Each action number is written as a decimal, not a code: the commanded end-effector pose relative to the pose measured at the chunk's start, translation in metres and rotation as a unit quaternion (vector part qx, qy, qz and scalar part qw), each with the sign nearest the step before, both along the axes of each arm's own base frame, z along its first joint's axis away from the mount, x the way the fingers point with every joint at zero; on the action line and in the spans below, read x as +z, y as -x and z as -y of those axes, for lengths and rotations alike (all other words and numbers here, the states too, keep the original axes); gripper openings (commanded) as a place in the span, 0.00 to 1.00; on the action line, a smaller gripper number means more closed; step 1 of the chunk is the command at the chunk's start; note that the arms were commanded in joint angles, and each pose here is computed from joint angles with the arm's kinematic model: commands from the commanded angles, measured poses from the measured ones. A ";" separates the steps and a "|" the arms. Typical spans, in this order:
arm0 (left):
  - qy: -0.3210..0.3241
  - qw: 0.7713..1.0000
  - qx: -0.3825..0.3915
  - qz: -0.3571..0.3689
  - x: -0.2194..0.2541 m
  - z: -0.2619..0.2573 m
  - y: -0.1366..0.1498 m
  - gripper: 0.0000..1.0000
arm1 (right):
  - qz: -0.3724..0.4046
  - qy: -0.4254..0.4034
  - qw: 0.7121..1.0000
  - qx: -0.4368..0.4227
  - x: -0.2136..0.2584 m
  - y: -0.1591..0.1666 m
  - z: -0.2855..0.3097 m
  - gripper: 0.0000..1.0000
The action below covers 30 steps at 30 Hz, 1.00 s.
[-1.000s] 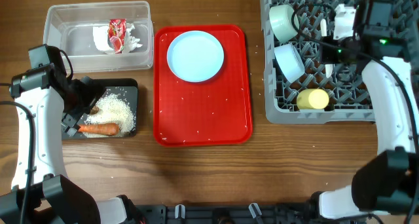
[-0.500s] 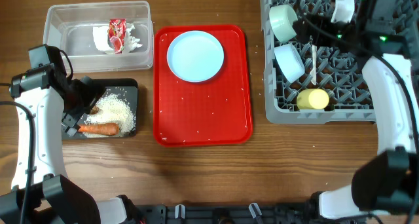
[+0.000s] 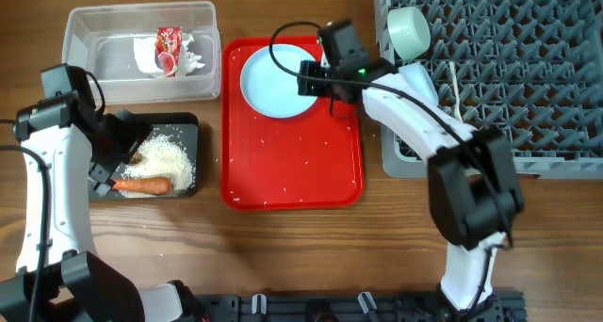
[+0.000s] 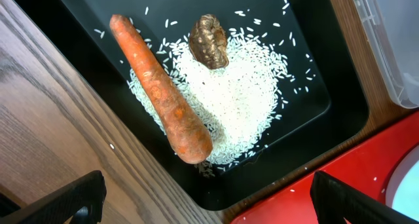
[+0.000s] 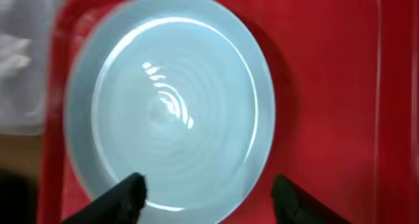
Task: Sort waste into correct bins and load items into the dishwasher rack
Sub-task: 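Grasp the light-blue plate on the red tray with the right gripper, then stand the light-blue plate upright in the dish rack with the right gripper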
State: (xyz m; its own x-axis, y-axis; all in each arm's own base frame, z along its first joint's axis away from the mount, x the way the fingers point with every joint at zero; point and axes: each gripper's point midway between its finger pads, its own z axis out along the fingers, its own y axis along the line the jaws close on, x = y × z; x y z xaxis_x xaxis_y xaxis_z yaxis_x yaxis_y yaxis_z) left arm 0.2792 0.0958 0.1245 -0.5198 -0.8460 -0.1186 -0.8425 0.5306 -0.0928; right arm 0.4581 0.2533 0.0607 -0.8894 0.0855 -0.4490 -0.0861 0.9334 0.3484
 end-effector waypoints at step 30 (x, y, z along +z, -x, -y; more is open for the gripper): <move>-0.010 1.000 -0.001 0.007 0.005 -0.003 0.001 1.00 | 0.338 0.432 0.813 -0.196 0.304 -0.027 0.322 0.04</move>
